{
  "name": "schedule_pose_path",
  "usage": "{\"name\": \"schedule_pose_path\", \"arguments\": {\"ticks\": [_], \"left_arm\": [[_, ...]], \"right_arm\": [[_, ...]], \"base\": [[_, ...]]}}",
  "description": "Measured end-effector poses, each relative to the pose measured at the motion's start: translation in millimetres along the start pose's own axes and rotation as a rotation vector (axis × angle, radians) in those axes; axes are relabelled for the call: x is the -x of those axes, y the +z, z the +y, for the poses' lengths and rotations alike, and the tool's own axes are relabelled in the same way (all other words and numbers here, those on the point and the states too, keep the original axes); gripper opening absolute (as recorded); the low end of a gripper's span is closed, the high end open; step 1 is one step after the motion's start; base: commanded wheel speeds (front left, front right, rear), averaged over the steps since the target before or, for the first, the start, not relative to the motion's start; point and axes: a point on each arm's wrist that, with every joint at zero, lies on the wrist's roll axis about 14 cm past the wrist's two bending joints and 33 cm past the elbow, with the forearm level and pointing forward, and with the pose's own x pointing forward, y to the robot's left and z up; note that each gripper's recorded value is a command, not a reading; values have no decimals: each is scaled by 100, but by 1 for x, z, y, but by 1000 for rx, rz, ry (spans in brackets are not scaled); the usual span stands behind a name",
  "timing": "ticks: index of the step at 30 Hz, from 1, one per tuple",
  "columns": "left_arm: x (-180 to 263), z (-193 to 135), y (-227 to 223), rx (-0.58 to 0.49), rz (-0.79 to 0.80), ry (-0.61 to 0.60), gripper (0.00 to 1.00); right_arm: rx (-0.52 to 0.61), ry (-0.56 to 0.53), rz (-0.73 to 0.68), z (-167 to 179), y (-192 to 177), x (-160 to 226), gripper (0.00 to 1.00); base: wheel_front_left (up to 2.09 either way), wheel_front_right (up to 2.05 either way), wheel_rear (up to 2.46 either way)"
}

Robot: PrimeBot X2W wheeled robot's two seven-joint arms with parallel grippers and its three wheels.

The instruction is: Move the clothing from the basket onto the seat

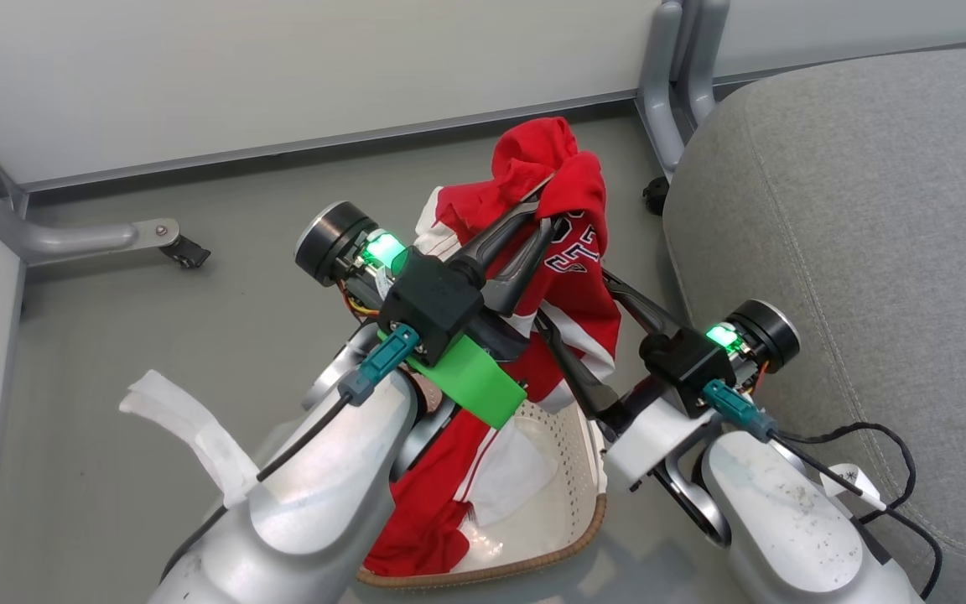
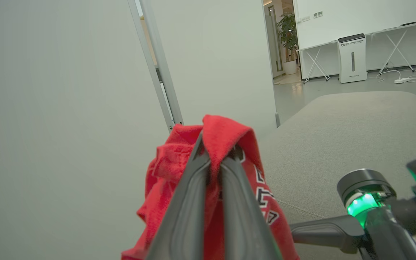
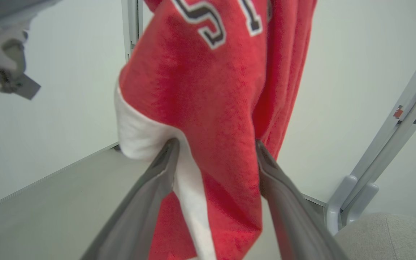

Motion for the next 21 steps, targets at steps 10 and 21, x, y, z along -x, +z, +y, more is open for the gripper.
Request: {"name": "schedule_pose_path", "arguments": {"ticks": [10, 21], "left_arm": [[-2, 0, -1, 5, -1, -5, 0], [-2, -1, -5, 11, 10, -10, 0]], "right_arm": [[-40, 0, 8, 2, -4, -8, 0], [-52, -6, 2, 3, -3, -6, 0]], "base": [[0, 0, 0], [0, 0, 0]]}}
